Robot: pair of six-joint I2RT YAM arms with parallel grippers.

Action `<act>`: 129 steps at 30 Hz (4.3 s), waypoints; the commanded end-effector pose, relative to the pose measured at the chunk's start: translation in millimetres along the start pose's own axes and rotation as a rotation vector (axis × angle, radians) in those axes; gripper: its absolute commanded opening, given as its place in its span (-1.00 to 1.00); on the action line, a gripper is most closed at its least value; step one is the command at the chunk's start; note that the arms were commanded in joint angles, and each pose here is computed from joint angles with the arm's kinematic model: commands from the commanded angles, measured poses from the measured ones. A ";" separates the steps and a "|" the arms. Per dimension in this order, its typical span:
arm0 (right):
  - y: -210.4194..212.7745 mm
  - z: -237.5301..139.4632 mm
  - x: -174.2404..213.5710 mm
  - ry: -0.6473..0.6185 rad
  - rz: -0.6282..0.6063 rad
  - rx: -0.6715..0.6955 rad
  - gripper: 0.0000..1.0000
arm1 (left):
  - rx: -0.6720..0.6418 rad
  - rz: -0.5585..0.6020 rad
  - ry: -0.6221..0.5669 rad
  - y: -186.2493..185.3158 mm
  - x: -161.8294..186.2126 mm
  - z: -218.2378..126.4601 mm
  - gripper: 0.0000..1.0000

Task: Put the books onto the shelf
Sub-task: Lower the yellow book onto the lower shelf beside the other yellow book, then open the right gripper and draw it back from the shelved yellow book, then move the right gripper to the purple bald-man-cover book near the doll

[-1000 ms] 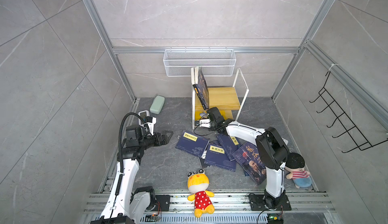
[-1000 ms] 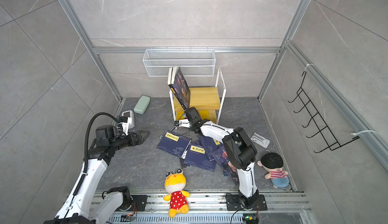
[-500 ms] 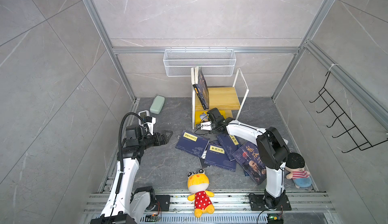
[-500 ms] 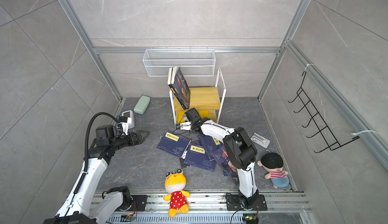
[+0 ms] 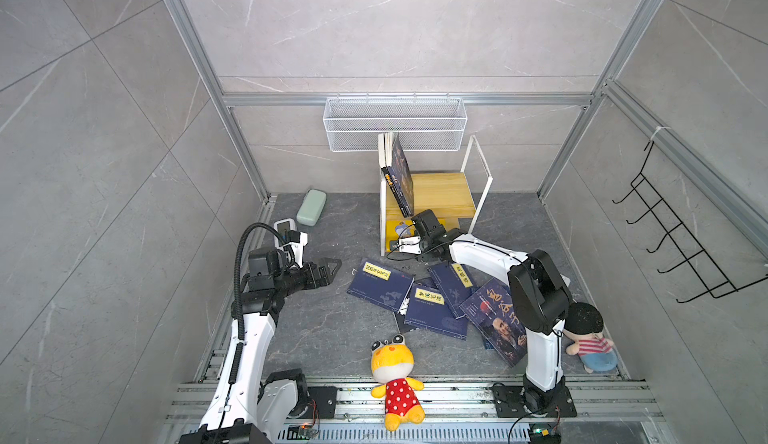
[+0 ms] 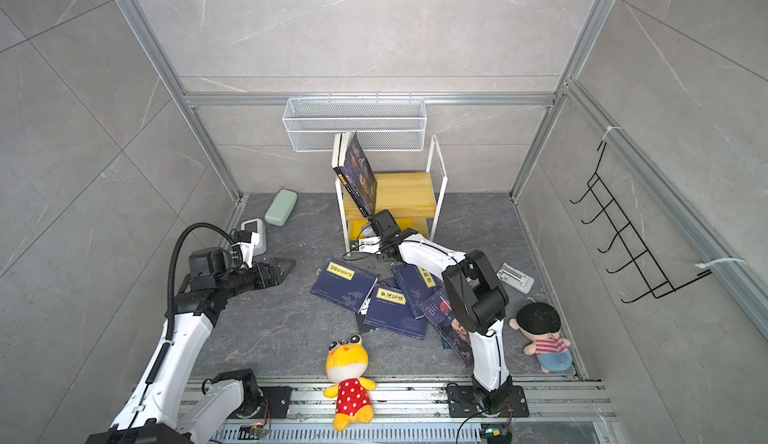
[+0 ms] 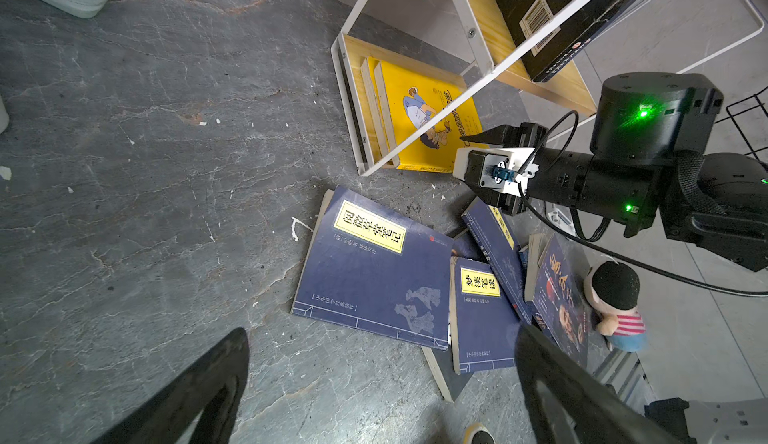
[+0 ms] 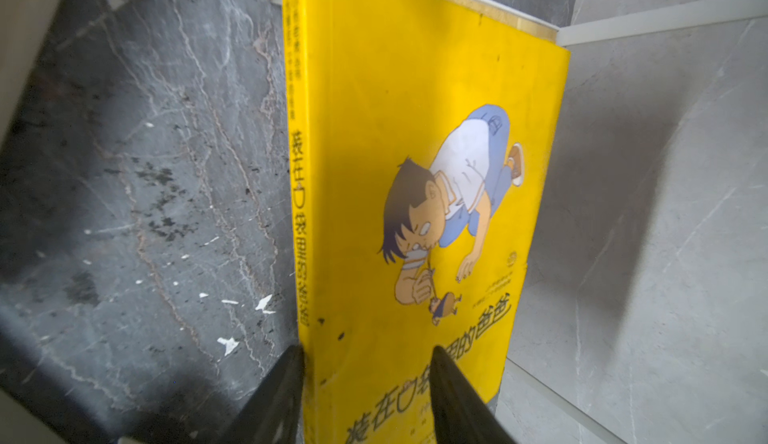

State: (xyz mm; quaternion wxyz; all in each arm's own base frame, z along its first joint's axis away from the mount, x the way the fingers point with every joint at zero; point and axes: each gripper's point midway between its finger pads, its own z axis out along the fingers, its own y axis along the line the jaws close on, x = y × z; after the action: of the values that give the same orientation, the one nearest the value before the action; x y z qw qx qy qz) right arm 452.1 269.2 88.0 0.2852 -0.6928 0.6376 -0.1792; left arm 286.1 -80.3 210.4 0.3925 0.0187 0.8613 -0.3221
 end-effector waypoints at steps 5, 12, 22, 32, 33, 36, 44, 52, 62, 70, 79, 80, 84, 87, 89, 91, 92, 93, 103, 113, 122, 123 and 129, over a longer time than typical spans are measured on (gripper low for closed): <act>-12.9 12.2 -0.1 0.014 0.015 0.049 -0.12 | 0.010 0.019 -0.038 -3.0 -8.2 -3.6 0.99; -17.5 14.3 -0.8 0.012 0.012 0.070 -0.29 | 0.009 0.014 -0.038 -1.6 -8.4 -3.0 1.00; -16.5 14.3 -5.1 -0.001 0.020 0.046 -0.38 | 0.017 -0.004 -0.032 -3.2 -9.3 -3.6 1.00; -16.8 -12.5 6.0 -0.012 0.015 0.028 -0.21 | 0.016 0.000 -0.042 -2.6 -9.9 -4.3 1.00; -18.0 -14.0 8.2 -0.008 0.021 0.030 -0.23 | 0.019 0.000 -0.041 -3.4 -9.6 -4.6 0.99; -16.7 -16.2 18.4 0.009 0.010 0.028 -0.27 | 0.017 -0.005 -0.037 -3.0 -10.2 -4.3 0.99; -7.3 -14.8 30.6 0.004 -0.008 0.014 -0.23 | 0.015 -0.005 -0.040 -2.5 -10.9 -4.2 0.99; -3.1 -6.4 42.6 0.025 -0.007 0.007 -0.28 | 0.016 -0.002 -0.036 -2.5 -10.4 -2.8 0.99; -7.4 -0.1 57.6 0.079 -0.002 0.027 -0.52 | 0.018 -0.001 -0.028 -2.8 -8.6 -2.4 0.99; -6.2 3.4 56.8 0.070 0.003 0.025 -0.55 | 0.015 0.000 -0.031 -2.5 -9.5 -3.2 1.00; -9.4 -48.2 42.6 0.034 0.095 0.016 -0.21 | 0.015 0.006 -0.036 -3.2 -10.7 -4.0 0.99; -8.8 -56.4 43.6 0.041 0.119 0.015 -0.22 | 0.016 0.007 -0.036 -3.5 -10.2 -4.0 1.00; 12.1 -93.2 44.8 0.060 0.189 0.027 -0.22 | 0.025 0.006 -0.028 -5.6 -10.7 -4.2 1.00; 29.3 -118.8 40.4 0.055 0.226 0.088 -0.19 | 0.027 0.006 -0.031 -5.6 -11.6 -3.8 0.99; 43.6 -136.1 31.7 0.036 0.284 0.126 -0.12 | 0.030 0.018 -0.028 -6.0 -11.8 -4.2 1.00; 59.3 -153.1 20.9 0.035 0.325 0.164 -0.07 | 0.011 0.020 -0.029 -1.8 -13.8 -5.6 0.99; 64.3 -159.6 18.1 0.043 0.345 0.191 -0.06 | 0.000 0.021 -0.032 0.3 -14.5 -5.8 0.99; 70.8 -166.5 15.4 0.057 0.366 0.220 -0.04 | -0.003 0.030 -0.036 0.7 -14.9 -6.2 0.99; 118.0 -217.2 24.2 0.326 0.731 0.445 0.16 | 0.017 0.012 -0.020 -0.7 -12.6 -3.3 0.99; 185.0 -232.4 84.3 0.566 0.988 0.449 0.26 | 0.007 -0.013 -0.010 3.9 -13.5 -2.1 1.00; 228.7 -205.4 108.0 0.629 1.080 0.303 0.24 | -0.005 -0.051 -0.015 11.1 -16.0 -1.5 1.00; 229.1 -204.6 110.7 0.647 1.079 0.307 0.24 | -0.005 -0.046 -0.018 11.1 -16.2 -1.7 0.99; 238.0 -190.1 112.1 0.711 1.055 0.244 0.24 | -0.012 -0.058 -0.020 14.8 -16.1 -2.4 1.00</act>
State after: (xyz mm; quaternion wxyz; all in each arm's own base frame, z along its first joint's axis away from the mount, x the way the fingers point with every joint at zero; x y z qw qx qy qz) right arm 165.9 119.1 85.7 0.2071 -0.1419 0.9180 -0.3069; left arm 295.4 -63.2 196.3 0.3744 -0.0210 0.8702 -0.3197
